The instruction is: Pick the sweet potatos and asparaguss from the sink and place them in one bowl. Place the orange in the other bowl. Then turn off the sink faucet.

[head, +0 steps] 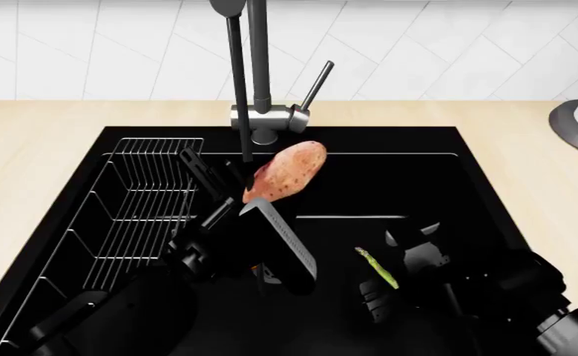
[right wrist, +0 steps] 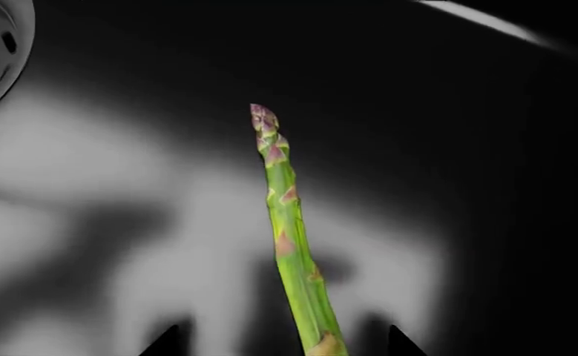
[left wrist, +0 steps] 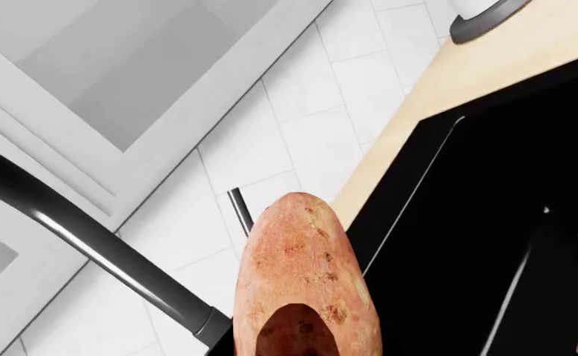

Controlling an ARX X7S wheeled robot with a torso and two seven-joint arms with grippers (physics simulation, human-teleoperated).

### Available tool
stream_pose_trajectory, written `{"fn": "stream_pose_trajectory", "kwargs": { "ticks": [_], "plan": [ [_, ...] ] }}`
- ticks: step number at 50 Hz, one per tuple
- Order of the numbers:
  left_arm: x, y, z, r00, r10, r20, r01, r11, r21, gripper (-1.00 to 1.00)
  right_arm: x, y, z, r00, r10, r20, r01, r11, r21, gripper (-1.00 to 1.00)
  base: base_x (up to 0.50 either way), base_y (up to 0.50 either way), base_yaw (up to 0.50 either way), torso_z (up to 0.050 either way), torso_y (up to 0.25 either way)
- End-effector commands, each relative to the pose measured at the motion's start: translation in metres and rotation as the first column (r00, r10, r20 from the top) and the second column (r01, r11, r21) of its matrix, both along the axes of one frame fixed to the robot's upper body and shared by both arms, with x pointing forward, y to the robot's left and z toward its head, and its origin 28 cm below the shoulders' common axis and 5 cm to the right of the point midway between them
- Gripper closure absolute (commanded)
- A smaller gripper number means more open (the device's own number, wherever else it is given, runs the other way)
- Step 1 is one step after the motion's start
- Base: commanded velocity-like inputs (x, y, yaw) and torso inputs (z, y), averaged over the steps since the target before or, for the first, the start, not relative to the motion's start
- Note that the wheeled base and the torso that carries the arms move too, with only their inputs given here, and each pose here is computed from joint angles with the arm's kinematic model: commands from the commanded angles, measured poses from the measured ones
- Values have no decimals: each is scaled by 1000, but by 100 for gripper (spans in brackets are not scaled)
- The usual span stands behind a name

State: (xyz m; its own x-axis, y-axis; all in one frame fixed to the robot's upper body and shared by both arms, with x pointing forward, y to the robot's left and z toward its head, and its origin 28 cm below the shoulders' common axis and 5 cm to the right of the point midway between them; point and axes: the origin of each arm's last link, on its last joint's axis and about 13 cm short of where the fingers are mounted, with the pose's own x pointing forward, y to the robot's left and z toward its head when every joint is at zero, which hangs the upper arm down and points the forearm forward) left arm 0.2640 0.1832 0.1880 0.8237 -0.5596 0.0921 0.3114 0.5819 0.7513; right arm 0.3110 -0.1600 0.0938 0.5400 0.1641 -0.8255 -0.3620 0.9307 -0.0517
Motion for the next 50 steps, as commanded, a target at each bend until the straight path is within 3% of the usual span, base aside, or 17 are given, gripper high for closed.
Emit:
{"fn": "stream_pose_trajectory", "kwargs": {
  "ticks": [1,16,17,32,46,50],
  "plan": [
    [0,-1,2,1000,6,17,-6,1000,-9,100,-2,-2,-13,1000,-5,-15,5,1000,10,-100,0,0,0,0,0],
    [-1,-1,2,1000,4,16,-4,1000,-11,100,-5,-6,-33,998,-24,-61,24,1000,10,-100,6,0,4,0,-4],
    [-1,-1,2,1000,4,16,-4,1000,-10,100,-6,-6,-34,998,-23,-67,24,1000,8,100,0,3,6,0,-11],
    [0,0,1,1000,5,16,-4,1000,-17,100,-8,-3,-17,999,17,-39,-17,1000,-17,100,1,0,1,0,-3],
    [0,1,7,999,15,39,-12,998,-59,100,-20,5,44,986,130,103,-129,991,-19,100,0,0,0,0,0],
    [2,2,11,999,46,-17,-47,993,-104,100,-23,7,61,978,149,147,-146,989,-27,100,0,0,0,0,0]
  ]
}}
